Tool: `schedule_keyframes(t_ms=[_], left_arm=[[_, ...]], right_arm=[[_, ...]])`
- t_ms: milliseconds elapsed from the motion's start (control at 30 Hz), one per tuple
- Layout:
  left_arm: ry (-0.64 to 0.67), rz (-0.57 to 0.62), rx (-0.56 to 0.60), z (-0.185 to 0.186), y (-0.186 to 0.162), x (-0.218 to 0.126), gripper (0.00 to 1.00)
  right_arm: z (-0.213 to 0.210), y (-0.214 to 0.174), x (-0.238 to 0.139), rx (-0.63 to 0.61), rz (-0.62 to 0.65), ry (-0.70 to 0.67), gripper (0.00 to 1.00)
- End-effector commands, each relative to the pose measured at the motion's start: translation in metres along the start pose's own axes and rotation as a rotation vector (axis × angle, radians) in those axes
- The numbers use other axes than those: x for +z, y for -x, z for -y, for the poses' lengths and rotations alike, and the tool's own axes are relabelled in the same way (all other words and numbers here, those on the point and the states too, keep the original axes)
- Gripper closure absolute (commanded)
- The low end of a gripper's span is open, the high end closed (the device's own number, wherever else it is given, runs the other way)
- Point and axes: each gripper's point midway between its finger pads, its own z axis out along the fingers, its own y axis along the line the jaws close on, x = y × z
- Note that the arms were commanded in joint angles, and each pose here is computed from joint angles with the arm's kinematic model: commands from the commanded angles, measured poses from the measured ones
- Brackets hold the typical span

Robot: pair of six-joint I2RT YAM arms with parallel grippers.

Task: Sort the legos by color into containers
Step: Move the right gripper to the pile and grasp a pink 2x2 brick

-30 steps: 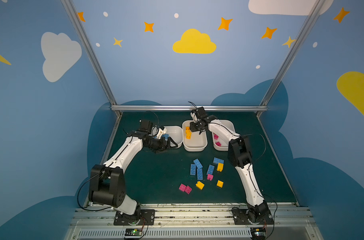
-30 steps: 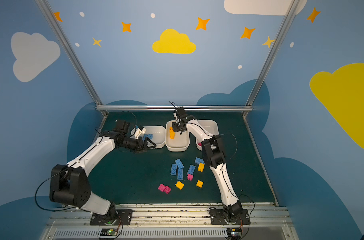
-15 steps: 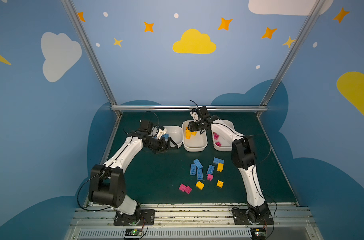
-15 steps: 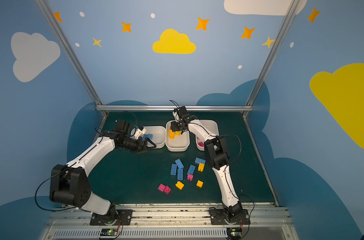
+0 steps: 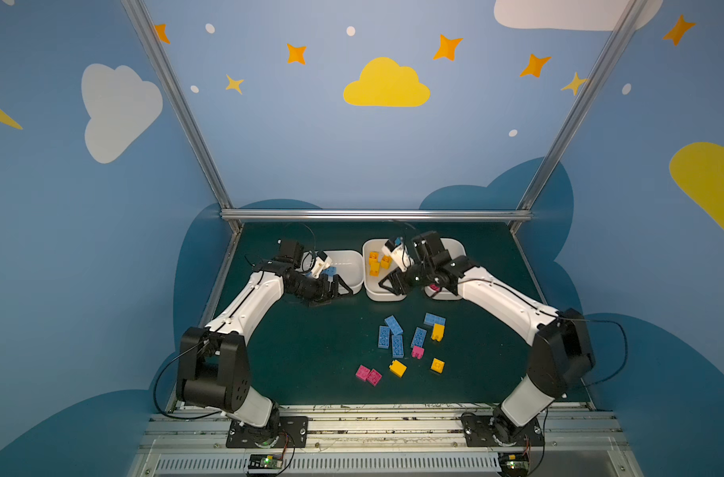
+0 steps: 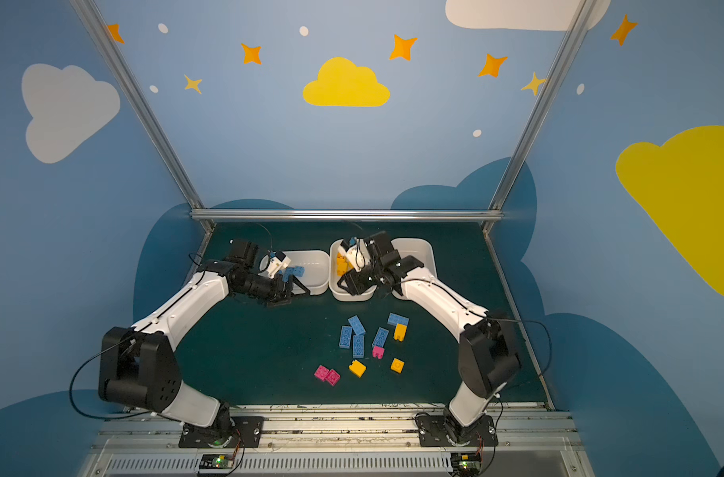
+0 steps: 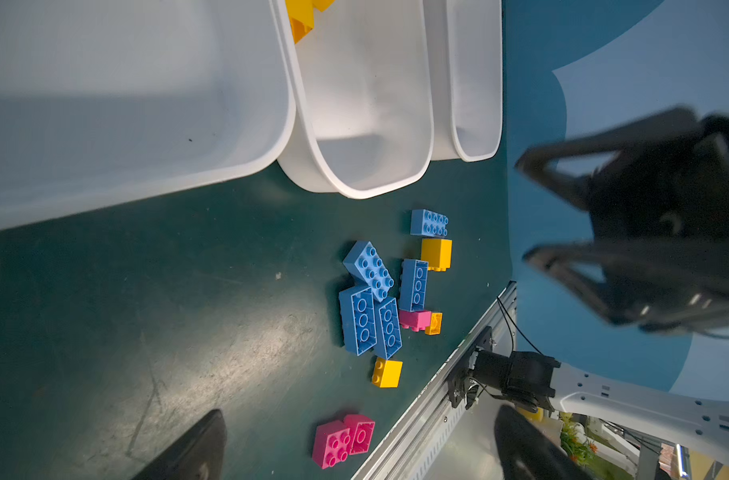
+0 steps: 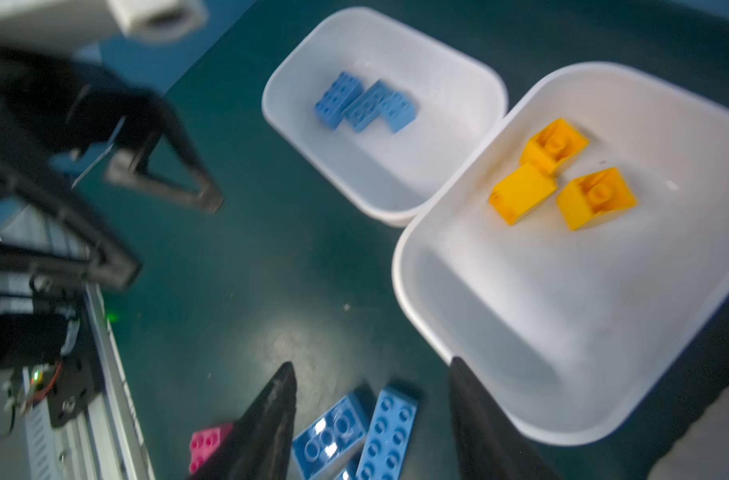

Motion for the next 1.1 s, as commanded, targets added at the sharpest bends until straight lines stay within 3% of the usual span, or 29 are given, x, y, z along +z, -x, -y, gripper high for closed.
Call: schedule_keyframes(t_ms=[0,300,567,1067], left_arm=[[0.01,-0.003,0.011,0.0,-0.001,-0.006,0.01],[0.041,0.005,0.007,-0.005,0.001,-0.015,0.01],[0.04,0.003,-0.004,-0.009,-0.004,-0.014,0.01],[0.041,0.006,-0.015,-0.014,-0.009,-0.012,0.01]], right_arm=[[-0.04,-0.035,-0.002,-0.139,-0.059,0.064,0.41],[-0.101,-0.097,0.027,-0.317,-0.198,0.06,0.39],[-0.122,-0.126,0.059,-0.272,-0.465,-0.063,0.35],[-0.124,-0.166,0.097,-0.293,-0.625,-0.061,0.37]])
